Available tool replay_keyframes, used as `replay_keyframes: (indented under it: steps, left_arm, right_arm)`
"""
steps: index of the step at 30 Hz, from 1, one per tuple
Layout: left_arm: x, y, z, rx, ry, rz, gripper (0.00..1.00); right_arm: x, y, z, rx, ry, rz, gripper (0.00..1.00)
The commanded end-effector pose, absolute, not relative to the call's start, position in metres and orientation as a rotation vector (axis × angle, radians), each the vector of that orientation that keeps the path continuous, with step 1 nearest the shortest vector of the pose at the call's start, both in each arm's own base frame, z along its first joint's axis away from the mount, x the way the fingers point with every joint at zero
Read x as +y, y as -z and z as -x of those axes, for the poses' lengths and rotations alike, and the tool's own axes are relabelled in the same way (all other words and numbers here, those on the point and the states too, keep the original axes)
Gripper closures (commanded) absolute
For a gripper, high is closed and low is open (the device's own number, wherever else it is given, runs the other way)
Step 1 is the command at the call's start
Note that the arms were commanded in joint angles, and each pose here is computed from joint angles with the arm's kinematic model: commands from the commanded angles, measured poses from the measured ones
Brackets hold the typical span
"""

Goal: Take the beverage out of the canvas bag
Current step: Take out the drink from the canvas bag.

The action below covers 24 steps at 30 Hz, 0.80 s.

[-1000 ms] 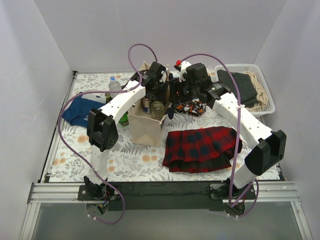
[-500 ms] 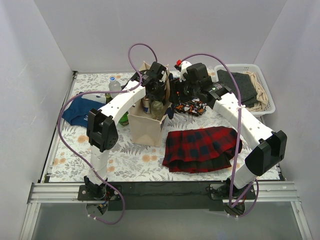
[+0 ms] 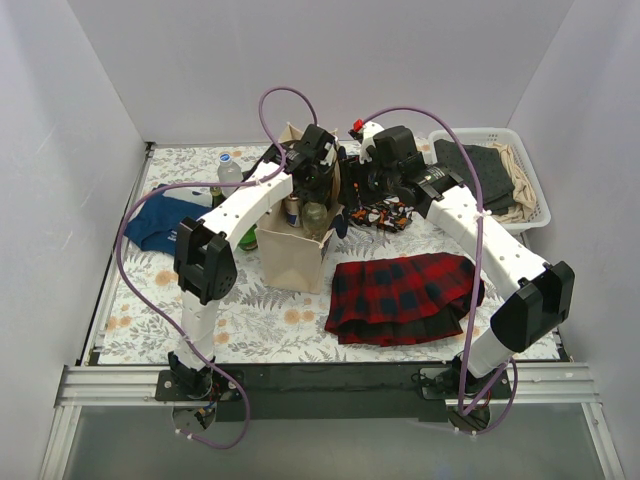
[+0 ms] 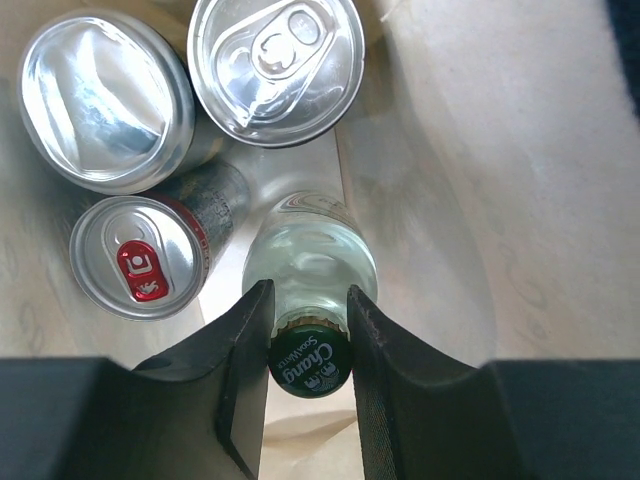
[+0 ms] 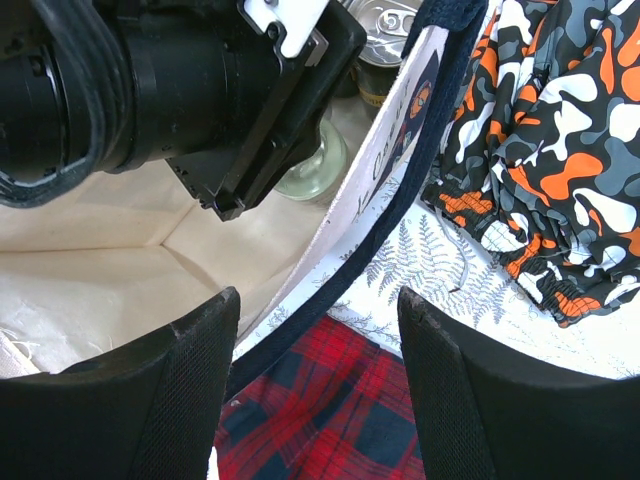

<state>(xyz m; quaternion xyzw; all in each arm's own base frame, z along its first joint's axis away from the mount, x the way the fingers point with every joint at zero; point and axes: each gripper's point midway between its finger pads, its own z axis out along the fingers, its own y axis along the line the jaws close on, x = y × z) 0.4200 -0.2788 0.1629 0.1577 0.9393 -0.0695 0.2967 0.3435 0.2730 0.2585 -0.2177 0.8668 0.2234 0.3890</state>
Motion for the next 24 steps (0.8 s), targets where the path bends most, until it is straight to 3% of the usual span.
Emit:
replay_keyframes:
  steps: [1, 7, 24]
  left_arm:
    - [-0.287, -0.229, -0.418, 2.353, 0.263, -0.409, 1.0]
    - [-0.291, -0.266, -0.432, 2.268, 0.272, -0.373, 1.0]
    - [-0.281, -0.29, -0.437, 2.21, 0.224, -0.349, 1.0]
  right_arm:
    - [0.271, -0.278, -0.342, 2.137, -0.584, 0.551, 0.3]
    - [0.27, -0.279, -0.342, 2.134, -0.584, 0.549, 0.3]
    - [0.265, -0.282, -0.34, 2.127, -0.571, 0.533, 0.3]
